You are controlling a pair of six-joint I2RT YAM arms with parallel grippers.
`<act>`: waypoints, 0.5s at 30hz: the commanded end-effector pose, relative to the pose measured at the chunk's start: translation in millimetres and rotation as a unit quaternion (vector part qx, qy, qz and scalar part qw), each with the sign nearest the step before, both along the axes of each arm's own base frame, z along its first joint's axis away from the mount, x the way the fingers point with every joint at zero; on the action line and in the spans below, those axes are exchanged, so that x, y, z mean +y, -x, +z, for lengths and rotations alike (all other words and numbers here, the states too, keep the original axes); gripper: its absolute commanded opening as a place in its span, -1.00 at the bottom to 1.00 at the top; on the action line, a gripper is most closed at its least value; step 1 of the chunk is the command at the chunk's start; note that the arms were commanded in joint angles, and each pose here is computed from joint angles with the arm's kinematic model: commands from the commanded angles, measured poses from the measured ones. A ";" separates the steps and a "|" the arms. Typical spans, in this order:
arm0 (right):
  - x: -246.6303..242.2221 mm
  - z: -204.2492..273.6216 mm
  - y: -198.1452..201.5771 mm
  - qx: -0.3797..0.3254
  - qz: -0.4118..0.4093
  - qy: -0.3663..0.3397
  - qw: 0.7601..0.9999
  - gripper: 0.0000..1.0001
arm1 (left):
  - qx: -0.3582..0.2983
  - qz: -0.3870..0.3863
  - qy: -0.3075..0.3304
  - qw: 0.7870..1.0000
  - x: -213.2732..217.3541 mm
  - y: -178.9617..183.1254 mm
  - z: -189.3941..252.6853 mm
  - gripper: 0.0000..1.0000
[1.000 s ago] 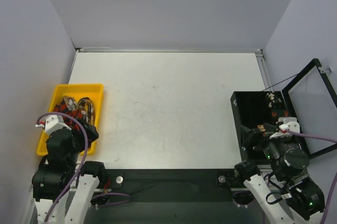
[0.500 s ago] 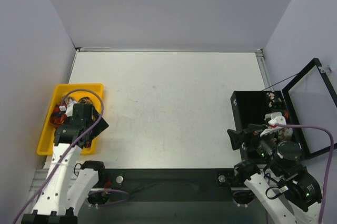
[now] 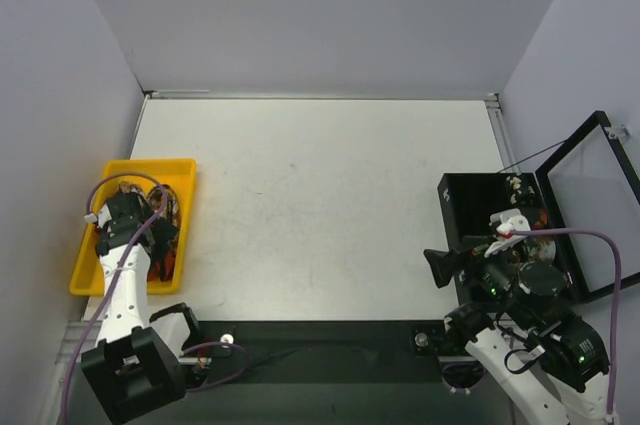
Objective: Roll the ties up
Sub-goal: Grab a tie with the left arm
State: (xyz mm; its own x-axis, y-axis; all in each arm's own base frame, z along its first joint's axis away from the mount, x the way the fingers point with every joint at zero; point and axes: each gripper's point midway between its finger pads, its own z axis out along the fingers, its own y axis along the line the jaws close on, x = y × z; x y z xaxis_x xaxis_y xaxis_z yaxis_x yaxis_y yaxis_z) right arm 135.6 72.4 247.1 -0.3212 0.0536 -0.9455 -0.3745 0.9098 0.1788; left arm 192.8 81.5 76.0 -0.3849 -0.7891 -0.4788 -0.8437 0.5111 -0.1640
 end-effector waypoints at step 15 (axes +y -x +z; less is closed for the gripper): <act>18.5 -23.6 -21.9 0.073 0.026 0.059 0.995 1.00 | -0.010 -0.025 0.016 1.000 6.3 -37.6 -33.5 -0.60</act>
State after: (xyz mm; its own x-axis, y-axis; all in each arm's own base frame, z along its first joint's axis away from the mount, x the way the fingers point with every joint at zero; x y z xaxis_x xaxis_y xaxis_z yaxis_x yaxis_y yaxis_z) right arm 154.1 83.8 218.7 -0.4530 -0.0552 -0.8898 -0.3716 0.9189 0.1321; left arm 209.7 81.6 27.4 -0.4475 -0.7969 -0.4059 -0.8329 0.5367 -0.1353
